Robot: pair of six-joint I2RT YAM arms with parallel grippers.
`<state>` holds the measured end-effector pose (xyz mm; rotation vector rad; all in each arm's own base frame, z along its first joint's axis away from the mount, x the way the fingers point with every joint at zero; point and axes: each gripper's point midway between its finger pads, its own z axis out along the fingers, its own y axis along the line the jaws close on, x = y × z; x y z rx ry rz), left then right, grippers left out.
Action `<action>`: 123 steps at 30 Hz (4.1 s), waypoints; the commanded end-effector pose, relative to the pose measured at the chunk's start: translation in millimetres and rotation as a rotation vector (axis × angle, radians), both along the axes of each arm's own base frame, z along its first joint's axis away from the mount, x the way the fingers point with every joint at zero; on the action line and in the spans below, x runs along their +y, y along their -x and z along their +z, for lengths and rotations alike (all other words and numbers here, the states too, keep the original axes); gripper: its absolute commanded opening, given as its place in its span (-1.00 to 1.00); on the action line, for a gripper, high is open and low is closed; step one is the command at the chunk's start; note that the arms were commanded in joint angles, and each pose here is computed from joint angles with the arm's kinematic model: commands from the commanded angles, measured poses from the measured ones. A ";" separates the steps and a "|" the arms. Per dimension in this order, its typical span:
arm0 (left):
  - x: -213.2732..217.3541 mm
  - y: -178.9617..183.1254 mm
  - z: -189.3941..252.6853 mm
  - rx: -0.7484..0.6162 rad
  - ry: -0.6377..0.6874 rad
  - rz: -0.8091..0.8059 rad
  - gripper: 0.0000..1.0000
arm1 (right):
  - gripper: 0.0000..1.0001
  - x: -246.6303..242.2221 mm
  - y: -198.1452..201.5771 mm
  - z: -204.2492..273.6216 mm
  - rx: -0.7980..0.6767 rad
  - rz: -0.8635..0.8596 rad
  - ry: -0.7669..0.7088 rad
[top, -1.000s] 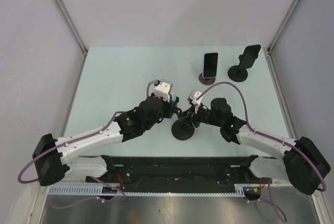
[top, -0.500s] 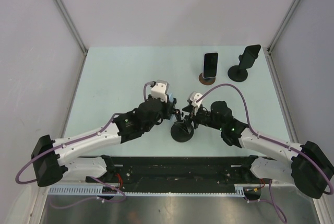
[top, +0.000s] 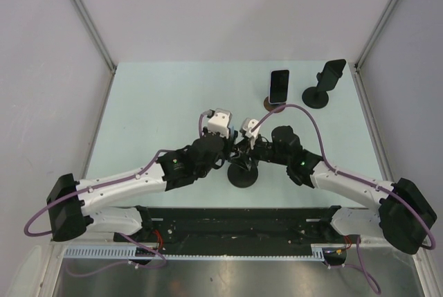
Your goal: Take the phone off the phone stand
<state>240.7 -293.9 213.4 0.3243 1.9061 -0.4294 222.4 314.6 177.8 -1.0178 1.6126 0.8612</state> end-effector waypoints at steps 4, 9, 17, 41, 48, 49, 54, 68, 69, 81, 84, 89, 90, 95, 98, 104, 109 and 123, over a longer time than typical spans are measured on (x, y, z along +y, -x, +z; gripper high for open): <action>-19.0 8.5 39.8 -0.051 0.095 -0.087 -0.99 | -1.00 -7.8 -22.9 11.5 -0.044 -0.044 0.015; -11.3 10.8 41.8 -0.097 0.036 -0.125 -1.00 | -1.00 -19.6 -26.2 8.7 -0.030 -0.046 0.032; 12.0 5.2 40.7 -0.116 -0.001 -0.176 -0.99 | -1.00 -33.3 -25.6 6.2 -0.008 -0.017 0.028; 42.3 -5.4 44.5 -0.109 -0.018 -0.120 -0.99 | -1.00 -42.4 -36.6 -7.6 0.014 -0.066 0.035; 62.4 -10.3 57.9 -0.131 0.019 -0.007 -1.00 | -1.00 -58.6 -51.1 -1.6 -0.033 -0.209 0.015; 66.8 -10.6 61.3 -0.136 0.026 0.009 -0.99 | -1.00 -62.4 -53.1 2.2 -0.050 -0.236 0.006; 84.6 -13.2 62.6 -0.117 0.043 0.078 -0.99 | -1.00 -90.1 -75.1 16.4 -0.106 -0.438 -0.028; 116.9 -18.5 47.6 -0.019 0.106 0.195 -0.99 | -1.00 -137.6 -90.2 12.9 -0.142 -0.704 -0.069; 117.2 -18.8 46.4 -0.012 0.109 0.197 -0.99 | -0.86 -137.5 -89.5 12.8 -0.141 -0.703 -0.068; 110.3 -18.6 42.6 0.033 0.143 0.184 -0.99 | -0.85 -131.9 -83.7 21.7 -0.146 -0.673 -0.102; 111.5 -18.6 45.8 0.026 0.146 0.187 -0.99 | -1.00 -121.3 -84.2 29.6 -0.164 -0.635 -0.142; 117.3 -17.7 51.4 0.011 0.147 0.199 -1.00 | -1.00 -100.3 -91.7 41.3 -0.204 -0.586 -0.197; 118.0 -17.7 51.5 0.011 0.147 0.200 -0.99 | -1.00 -97.3 -94.2 42.9 -0.209 -0.581 -0.199; 122.9 -17.0 51.4 0.009 0.141 0.214 -0.99 | -1.00 -74.7 -113.3 56.0 -0.250 -0.535 -0.236; 124.4 -16.2 51.5 0.008 0.141 0.216 -0.99 | -1.00 -53.5 -130.1 62.7 -0.264 -0.498 -0.251; 129.7 -11.3 51.9 0.012 0.148 0.220 -0.99 | -1.00 -3.7 -173.2 69.1 -0.274 -0.416 -0.276; 134.8 -7.3 52.3 0.014 0.147 0.227 -0.99 | -1.00 47.2 -196.7 88.7 -0.312 -0.307 -0.331; 136.8 0.5 55.2 0.043 0.178 0.223 -0.99 | -0.59 132.7 -231.8 63.5 -0.293 -0.196 -0.303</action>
